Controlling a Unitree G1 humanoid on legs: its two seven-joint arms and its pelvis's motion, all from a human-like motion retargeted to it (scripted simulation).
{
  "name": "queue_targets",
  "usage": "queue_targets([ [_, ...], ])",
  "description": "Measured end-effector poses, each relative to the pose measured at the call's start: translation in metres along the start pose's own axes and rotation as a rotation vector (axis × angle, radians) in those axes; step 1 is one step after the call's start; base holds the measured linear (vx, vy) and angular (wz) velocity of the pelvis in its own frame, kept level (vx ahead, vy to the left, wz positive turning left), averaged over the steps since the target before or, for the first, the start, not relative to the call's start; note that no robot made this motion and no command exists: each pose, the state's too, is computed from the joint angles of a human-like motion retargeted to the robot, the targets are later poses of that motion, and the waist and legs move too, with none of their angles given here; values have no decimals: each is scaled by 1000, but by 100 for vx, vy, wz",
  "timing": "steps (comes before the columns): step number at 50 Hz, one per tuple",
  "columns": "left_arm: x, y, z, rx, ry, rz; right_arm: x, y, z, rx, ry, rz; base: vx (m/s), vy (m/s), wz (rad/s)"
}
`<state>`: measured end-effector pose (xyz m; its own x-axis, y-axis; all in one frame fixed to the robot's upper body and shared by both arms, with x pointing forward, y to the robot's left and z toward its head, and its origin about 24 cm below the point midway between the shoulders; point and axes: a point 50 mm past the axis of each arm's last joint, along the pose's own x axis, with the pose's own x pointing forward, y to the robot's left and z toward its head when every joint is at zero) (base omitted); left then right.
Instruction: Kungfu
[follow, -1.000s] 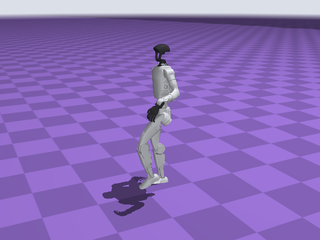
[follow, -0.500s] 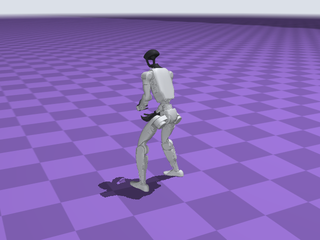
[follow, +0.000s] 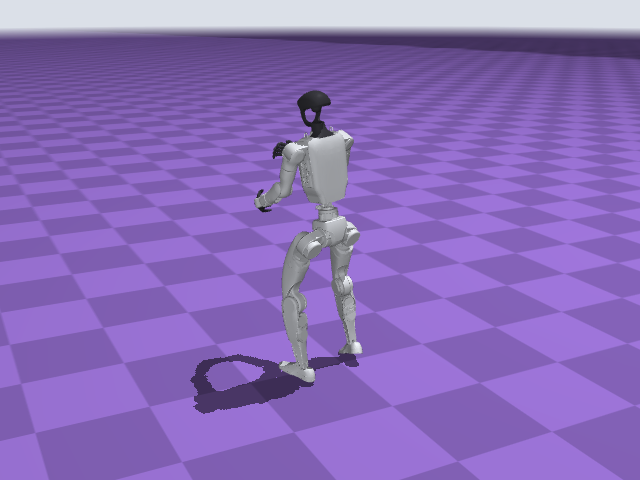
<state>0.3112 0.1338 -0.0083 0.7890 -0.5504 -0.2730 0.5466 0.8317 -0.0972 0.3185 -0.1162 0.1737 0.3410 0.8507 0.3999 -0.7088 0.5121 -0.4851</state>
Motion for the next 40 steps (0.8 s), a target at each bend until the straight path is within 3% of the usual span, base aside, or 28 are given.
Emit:
queue_targets([
  [5,-30,-50,-91,-105,349,-300,42,-78,146,-356,-376,-90,13,-14,-15],
  [10,-66,-102,-146,-188,562,-545,33,-102,272,-521,-753,-274,10,-16,77],
  [13,-76,-109,-159,-217,622,-537,20,-112,301,-641,-818,-424,7,-11,64],
  [20,-80,-87,-156,-164,633,-502,3,-128,290,-673,-822,-611,9,-9,24],
  [25,-78,-68,-149,-74,609,-427,8,-130,270,-660,-746,-599,1,-1,-9],
  [32,-72,-73,-146,-206,553,-397,13,-127,262,-658,-728,-611,-7,-1,-33],
  [40,-47,-74,-122,-291,381,-350,36,-116,202,-354,-626,-525,-13,-9,-34],
])
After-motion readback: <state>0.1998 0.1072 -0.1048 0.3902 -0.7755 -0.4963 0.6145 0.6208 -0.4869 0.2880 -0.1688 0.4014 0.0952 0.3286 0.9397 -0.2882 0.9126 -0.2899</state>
